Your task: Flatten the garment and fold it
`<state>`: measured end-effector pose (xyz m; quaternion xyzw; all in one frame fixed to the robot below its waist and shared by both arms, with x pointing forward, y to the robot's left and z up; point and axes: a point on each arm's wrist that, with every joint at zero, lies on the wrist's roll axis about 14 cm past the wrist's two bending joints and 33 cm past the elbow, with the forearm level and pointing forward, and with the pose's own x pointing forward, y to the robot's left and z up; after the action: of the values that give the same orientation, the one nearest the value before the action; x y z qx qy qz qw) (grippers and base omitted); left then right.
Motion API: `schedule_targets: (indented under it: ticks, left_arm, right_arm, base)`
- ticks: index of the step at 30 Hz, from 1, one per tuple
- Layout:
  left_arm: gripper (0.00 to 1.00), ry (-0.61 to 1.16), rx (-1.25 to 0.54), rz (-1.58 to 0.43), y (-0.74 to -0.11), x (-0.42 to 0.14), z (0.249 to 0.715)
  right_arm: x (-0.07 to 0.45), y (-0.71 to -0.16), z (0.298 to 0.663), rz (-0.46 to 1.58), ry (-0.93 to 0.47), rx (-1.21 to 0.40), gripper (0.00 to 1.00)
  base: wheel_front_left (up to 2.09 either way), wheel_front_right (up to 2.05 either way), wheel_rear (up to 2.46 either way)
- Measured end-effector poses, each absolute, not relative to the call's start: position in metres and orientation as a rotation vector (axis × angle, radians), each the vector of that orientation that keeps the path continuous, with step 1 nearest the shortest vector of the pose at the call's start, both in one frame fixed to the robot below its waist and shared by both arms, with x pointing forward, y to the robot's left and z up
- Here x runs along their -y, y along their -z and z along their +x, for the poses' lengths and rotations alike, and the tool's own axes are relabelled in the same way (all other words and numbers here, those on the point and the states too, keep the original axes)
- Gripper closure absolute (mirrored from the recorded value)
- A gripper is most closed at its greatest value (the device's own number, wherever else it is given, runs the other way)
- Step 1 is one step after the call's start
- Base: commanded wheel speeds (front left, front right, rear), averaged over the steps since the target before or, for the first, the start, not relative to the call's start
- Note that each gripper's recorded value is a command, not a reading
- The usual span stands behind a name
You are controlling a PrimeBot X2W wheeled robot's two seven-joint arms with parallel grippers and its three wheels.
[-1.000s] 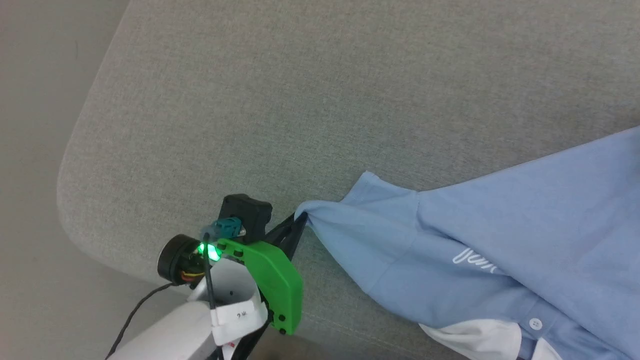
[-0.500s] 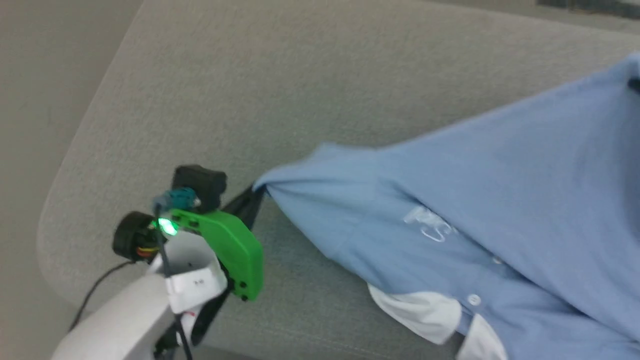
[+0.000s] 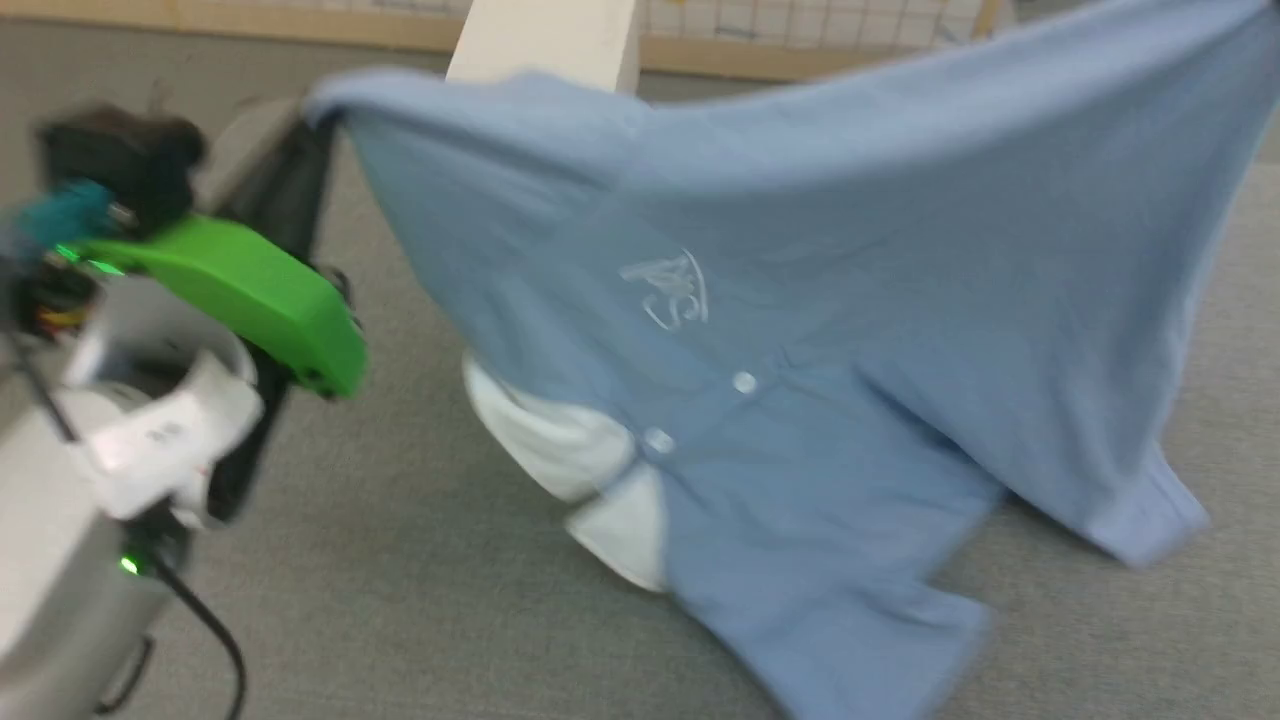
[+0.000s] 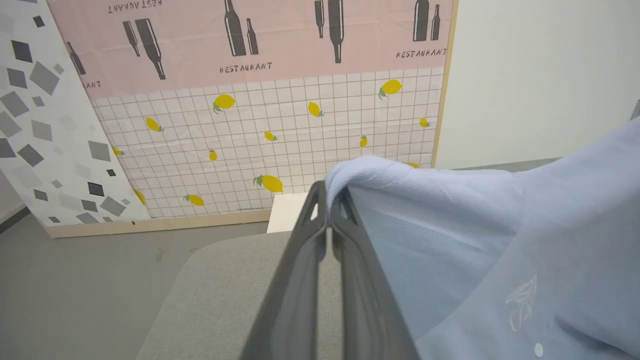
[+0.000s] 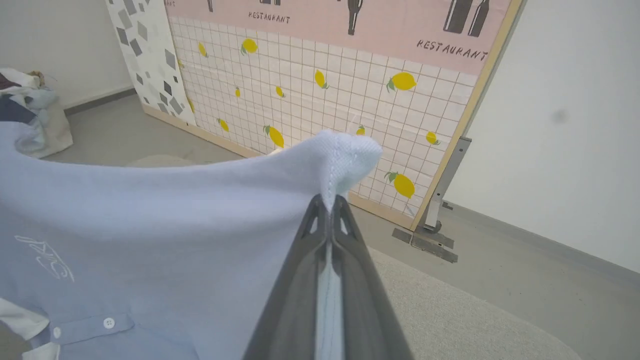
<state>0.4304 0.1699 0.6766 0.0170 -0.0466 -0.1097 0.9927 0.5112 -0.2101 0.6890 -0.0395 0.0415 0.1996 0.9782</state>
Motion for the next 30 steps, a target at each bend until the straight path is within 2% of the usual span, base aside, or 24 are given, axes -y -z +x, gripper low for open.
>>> schedule_targets:
  ticks: [8,16,22,30]
  left_arm:
    - [1.00,0.238,0.443,0.063,-0.790,-0.166,0.415]
    - [1.00,0.287,0.629,0.096,-0.858,-0.154,0.407]
    - [1.00,0.324,0.604,0.130,-0.873,-0.149,0.440]
    - [1.00,0.345,0.528,0.210,-0.879,-0.149,0.522]
  right_arm:
    - [0.221,-0.773,0.466,-0.079,-0.389,0.164,1.00]
    - [0.240,-0.816,0.441,-0.097,-0.338,0.285,1.00]
    - [0.246,-0.822,0.457,-0.122,-0.306,0.301,1.00]
    - [0.254,-0.821,0.516,-0.185,-0.243,0.302,1.00]
  base:
    - [0.00,0.00,0.00]
    - [0.00,0.00,0.00]
    - [0.00,0.00,0.00]
    - [0.00,0.00,0.00]
